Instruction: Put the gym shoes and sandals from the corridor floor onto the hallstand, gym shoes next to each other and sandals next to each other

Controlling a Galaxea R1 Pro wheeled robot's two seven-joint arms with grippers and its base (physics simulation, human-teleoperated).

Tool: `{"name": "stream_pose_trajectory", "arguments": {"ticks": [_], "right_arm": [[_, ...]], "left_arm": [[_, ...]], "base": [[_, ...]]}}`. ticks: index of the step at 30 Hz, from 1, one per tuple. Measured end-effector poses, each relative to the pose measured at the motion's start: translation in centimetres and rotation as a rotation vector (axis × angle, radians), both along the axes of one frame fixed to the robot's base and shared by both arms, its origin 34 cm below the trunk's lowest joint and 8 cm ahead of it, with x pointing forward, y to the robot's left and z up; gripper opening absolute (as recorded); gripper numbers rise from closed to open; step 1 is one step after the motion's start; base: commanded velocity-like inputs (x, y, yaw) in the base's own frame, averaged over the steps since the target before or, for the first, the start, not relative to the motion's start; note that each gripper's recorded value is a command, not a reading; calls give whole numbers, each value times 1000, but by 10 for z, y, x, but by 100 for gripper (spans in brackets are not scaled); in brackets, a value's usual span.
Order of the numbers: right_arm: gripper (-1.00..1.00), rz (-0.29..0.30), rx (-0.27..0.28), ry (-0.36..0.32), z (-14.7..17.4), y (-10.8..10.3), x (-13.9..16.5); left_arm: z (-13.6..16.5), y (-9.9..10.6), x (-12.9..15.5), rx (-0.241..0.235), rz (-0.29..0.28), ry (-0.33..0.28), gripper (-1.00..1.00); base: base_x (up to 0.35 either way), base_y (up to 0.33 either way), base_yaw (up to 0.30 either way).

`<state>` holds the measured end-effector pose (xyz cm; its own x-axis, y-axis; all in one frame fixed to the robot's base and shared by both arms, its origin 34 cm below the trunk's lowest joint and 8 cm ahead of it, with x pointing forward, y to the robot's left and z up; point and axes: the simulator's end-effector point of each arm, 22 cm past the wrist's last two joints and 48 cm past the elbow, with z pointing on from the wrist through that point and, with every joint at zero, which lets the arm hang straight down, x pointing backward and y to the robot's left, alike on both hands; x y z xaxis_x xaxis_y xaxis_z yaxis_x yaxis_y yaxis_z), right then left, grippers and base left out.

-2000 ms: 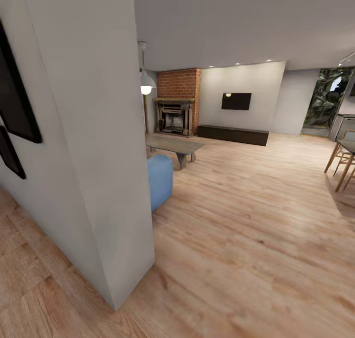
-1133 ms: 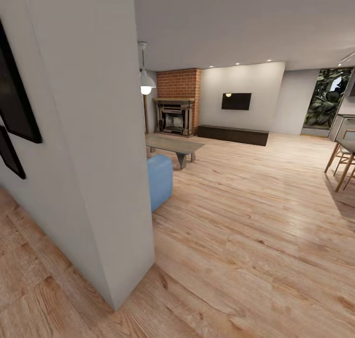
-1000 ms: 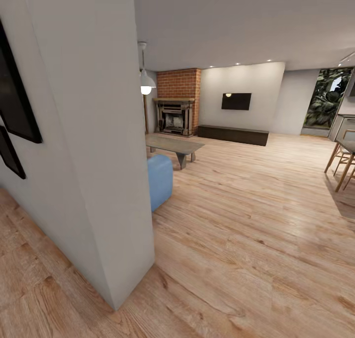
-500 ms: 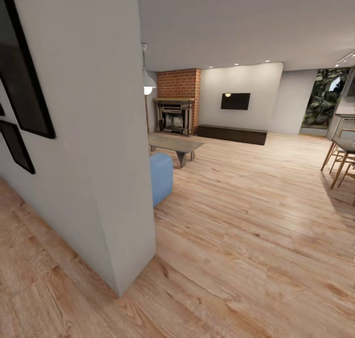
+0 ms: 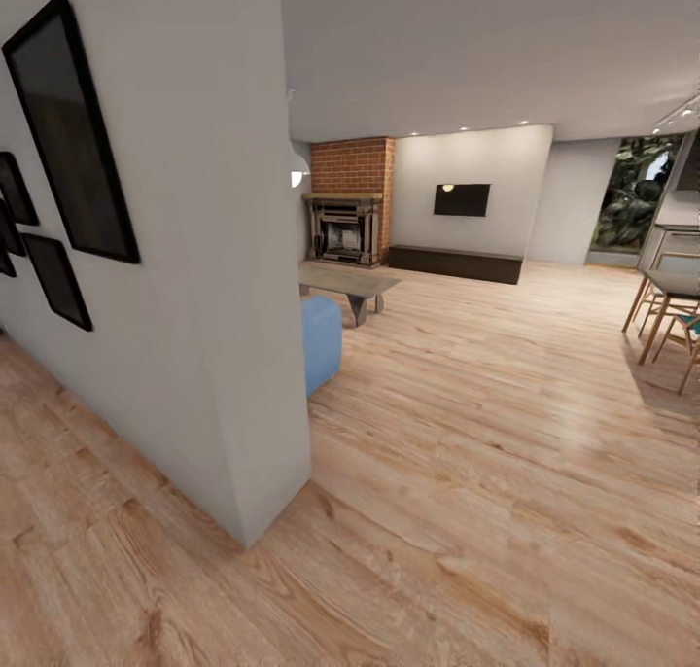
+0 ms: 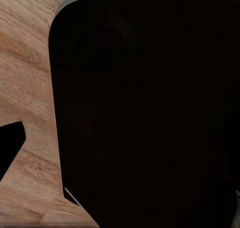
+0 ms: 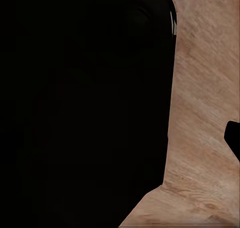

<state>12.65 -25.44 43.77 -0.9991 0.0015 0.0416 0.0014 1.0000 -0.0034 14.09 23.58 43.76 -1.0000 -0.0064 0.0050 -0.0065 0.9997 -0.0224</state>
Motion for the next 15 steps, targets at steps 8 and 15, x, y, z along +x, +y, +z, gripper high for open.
{"name": "stream_pose_trajectory", "arguments": {"ticks": [8, 15], "right_arm": [[100, 1, -1, -3, 0, 0, 1], [100, 3, -3, -7, 0, -2, 3]], "left_arm": [[0, 0, 0, 0, 0, 0, 100], [0, 1, 1, 1, -1, -1, 100]], "base": [[-349, 0, 0], [-349, 0, 0]]}}
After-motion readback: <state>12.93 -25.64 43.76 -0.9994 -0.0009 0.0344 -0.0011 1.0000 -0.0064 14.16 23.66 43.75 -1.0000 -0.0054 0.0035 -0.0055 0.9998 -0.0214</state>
